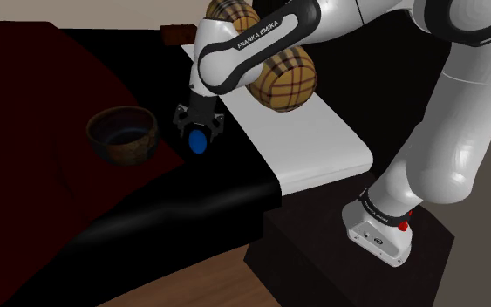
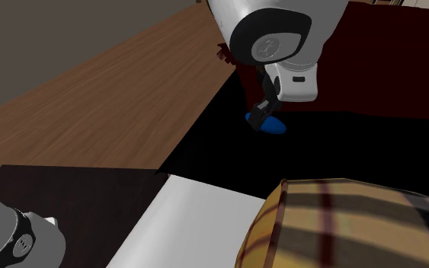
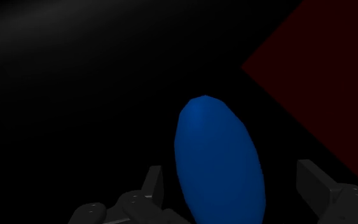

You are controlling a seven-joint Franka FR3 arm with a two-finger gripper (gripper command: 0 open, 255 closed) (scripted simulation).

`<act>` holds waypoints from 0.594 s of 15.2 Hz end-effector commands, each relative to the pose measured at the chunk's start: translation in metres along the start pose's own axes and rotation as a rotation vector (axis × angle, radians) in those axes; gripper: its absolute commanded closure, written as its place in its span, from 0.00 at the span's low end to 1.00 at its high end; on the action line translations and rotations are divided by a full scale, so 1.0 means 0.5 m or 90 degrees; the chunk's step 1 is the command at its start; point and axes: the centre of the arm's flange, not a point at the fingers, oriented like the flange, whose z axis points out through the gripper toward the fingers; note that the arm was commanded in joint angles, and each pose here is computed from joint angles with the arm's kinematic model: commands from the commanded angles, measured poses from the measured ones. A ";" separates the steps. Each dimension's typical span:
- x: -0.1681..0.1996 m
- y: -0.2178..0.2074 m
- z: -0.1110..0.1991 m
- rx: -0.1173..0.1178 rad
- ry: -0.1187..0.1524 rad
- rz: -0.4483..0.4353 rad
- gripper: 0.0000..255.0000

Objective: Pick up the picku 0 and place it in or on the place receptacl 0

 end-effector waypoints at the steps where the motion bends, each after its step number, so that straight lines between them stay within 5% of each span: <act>1: 0.000 0.000 0.000 0.000 0.000 0.000 0.00; 2: 0.000 0.000 0.000 0.000 0.000 0.000 1.00; 9: 0.000 0.000 0.000 0.000 0.000 0.000 1.00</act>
